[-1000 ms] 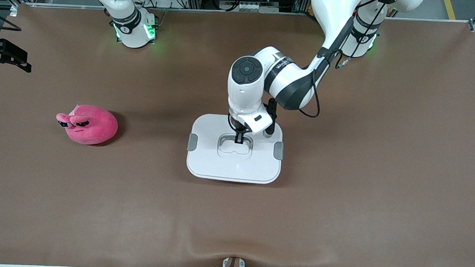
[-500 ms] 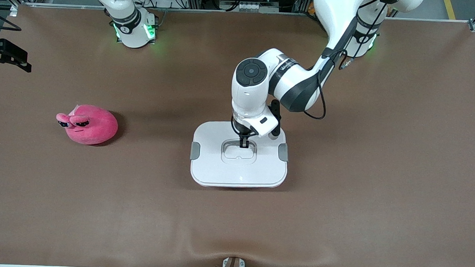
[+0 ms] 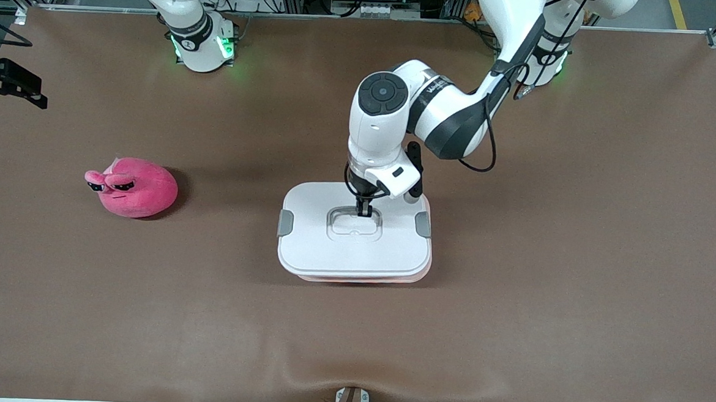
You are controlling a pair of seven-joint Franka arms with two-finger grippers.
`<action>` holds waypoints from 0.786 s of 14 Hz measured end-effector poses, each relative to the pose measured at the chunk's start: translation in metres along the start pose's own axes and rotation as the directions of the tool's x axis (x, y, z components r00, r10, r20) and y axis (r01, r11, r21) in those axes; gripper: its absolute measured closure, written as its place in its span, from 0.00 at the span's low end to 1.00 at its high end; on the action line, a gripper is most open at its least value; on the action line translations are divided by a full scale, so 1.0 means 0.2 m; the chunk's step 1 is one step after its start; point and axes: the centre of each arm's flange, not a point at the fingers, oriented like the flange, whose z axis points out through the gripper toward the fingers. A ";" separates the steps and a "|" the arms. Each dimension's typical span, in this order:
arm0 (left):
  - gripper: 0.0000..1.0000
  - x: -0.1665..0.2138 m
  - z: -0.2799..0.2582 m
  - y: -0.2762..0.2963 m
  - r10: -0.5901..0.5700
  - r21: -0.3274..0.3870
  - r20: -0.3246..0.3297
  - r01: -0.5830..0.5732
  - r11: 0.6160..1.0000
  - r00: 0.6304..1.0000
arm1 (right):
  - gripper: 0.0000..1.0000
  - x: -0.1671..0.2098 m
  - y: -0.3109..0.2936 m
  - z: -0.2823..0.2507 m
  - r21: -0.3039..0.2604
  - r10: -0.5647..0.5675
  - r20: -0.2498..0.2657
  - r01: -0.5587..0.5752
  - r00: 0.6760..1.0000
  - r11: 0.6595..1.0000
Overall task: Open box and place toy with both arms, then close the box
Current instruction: 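Lift the lid with the left gripper while the right gripper reaches the toy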
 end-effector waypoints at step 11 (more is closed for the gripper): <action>0.94 0.16 -0.29 0.04 -0.030 0.050 -0.021 0.031 0.998 0.999 | 0.00 0.15 0.02 0.23 0.018 -0.004 0.084 0.002 0.996 1.000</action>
